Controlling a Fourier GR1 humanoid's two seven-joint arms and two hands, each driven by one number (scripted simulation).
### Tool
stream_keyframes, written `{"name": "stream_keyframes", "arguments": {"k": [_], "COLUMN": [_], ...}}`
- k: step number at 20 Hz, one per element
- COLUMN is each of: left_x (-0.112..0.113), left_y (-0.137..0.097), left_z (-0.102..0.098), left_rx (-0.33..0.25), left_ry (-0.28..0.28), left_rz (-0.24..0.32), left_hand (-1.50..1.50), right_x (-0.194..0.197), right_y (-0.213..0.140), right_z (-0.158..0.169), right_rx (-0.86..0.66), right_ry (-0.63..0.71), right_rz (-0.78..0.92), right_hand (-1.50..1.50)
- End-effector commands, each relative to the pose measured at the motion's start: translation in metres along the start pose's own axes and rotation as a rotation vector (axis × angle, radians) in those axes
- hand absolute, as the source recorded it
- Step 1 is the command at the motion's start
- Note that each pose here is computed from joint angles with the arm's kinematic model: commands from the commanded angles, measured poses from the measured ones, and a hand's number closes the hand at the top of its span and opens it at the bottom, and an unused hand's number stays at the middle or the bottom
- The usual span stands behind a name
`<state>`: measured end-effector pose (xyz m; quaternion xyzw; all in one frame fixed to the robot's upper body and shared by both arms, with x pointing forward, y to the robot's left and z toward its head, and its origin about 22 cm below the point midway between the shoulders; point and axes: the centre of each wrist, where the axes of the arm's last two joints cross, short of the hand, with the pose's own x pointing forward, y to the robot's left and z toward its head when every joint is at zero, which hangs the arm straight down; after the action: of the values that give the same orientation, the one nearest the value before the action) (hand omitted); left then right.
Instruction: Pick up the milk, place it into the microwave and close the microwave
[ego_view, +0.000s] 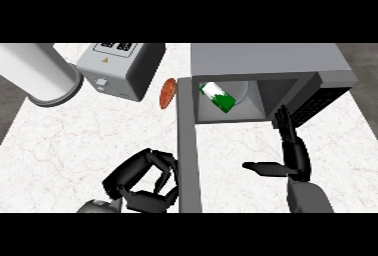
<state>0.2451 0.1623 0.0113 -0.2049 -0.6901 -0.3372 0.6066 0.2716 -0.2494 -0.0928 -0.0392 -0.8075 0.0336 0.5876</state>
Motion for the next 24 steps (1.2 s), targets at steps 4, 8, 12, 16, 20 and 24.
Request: {"name": "stream_keyframes", "arguments": {"k": [4, 8, 12, 16, 20, 24], "left_x": [-0.017, -0.019, -0.033, -0.014, -0.023, -0.004], "left_y": [-0.054, -0.085, -0.109, -0.131, -0.139, -0.124], "left_z": [-0.024, -0.044, -0.057, -0.072, -0.074, -0.098], "left_rx": [-0.136, -0.210, -0.207, -0.123, -0.003, 0.064], "left_ry": [0.023, 0.004, 0.041, 0.044, 0.023, -0.038], "left_rz": [0.047, -0.024, -0.082, -0.053, -0.045, 0.012], "left_hand": [1.50, 1.50, 1.50, 1.50, 1.50, 1.50], "right_x": [0.052, 0.082, 0.111, 0.129, 0.155, 0.169], "right_y": [-0.020, -0.037, -0.067, -0.062, -0.067, -0.070], "right_z": [0.041, 0.058, 0.063, 0.074, 0.062, 0.044], "right_rx": [-0.028, -0.038, -0.046, 0.002, 0.045, 0.098], "right_ry": [-0.027, -0.063, -0.083, -0.104, -0.130, -0.164], "right_rz": [0.010, 0.027, -0.001, -0.080, -0.092, -0.102], "right_hand": [-1.50, -1.50, -1.50, -1.50, -1.50, -1.50]}}
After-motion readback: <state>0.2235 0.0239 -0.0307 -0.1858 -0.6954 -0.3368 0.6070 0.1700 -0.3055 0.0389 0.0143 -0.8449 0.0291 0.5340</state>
